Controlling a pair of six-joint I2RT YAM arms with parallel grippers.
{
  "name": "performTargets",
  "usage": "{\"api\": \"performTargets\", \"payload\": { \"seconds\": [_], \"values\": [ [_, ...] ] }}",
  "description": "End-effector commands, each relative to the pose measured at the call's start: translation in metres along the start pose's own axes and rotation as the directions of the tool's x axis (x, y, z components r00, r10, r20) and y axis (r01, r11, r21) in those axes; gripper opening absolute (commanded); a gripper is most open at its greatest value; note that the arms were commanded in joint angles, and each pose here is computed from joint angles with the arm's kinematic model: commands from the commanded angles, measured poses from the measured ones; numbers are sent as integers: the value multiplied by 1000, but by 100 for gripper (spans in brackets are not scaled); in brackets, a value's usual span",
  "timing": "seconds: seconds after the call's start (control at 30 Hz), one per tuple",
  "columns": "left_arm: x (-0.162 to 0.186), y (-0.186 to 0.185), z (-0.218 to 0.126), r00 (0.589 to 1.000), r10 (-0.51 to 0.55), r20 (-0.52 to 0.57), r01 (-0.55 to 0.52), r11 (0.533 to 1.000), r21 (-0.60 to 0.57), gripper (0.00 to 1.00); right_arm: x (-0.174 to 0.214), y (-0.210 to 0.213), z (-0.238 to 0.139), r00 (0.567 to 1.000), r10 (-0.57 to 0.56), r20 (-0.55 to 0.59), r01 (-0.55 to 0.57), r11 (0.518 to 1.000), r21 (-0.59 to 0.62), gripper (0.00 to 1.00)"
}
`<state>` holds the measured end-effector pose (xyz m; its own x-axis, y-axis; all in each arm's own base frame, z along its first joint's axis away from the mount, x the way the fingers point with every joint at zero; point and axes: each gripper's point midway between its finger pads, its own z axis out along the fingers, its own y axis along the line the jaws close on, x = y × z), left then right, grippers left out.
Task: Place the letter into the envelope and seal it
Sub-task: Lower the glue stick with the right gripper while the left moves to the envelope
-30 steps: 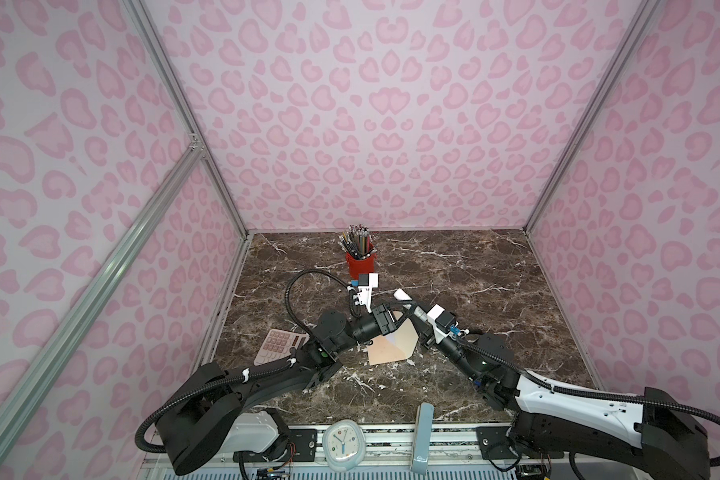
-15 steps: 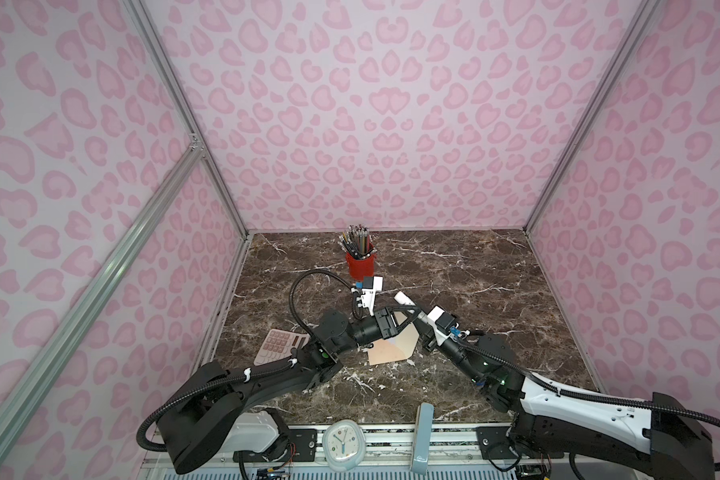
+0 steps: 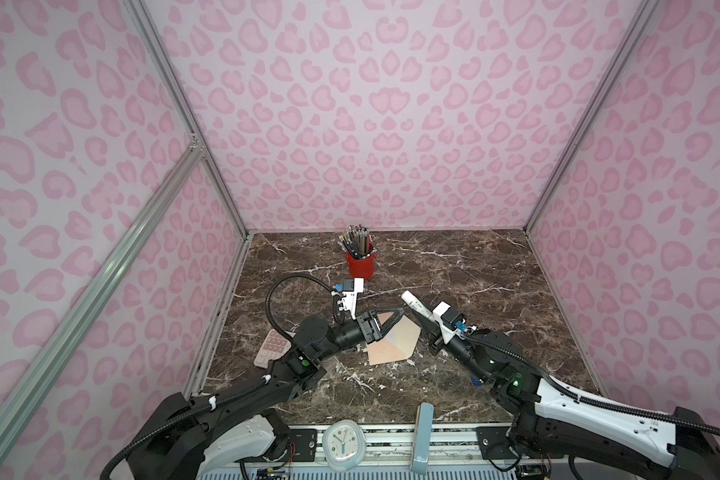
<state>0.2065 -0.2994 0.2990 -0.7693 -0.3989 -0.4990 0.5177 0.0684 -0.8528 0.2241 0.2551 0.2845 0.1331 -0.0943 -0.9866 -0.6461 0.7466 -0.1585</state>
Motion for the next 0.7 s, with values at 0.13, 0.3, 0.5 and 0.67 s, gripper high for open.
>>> {"api": "performTargets", "payload": {
  "seconds": [0.13, 0.3, 0.5, 0.67],
  "values": [
    [1, 49, -37, 990, 129, -50, -138, 926, -351, 71, 15, -12, -3, 982, 61, -180, -56, 998, 34, 0],
    [2, 99, -83, 967, 186, -171, -253, 703, -664, 66, 36, -21, 3, 884, 173, -435, -142, 984, 102, 0],
    [19, 137, -98, 954, 146, -260, -295, 598, -745, 62, 78, -21, 6, 577, 323, -750, -204, 946, 251, 0],
    [27, 163, -98, 951, 109, -288, -299, 551, -779, 57, 105, -1, 17, 345, 348, -872, -223, 933, 284, 0]
  ]
}}
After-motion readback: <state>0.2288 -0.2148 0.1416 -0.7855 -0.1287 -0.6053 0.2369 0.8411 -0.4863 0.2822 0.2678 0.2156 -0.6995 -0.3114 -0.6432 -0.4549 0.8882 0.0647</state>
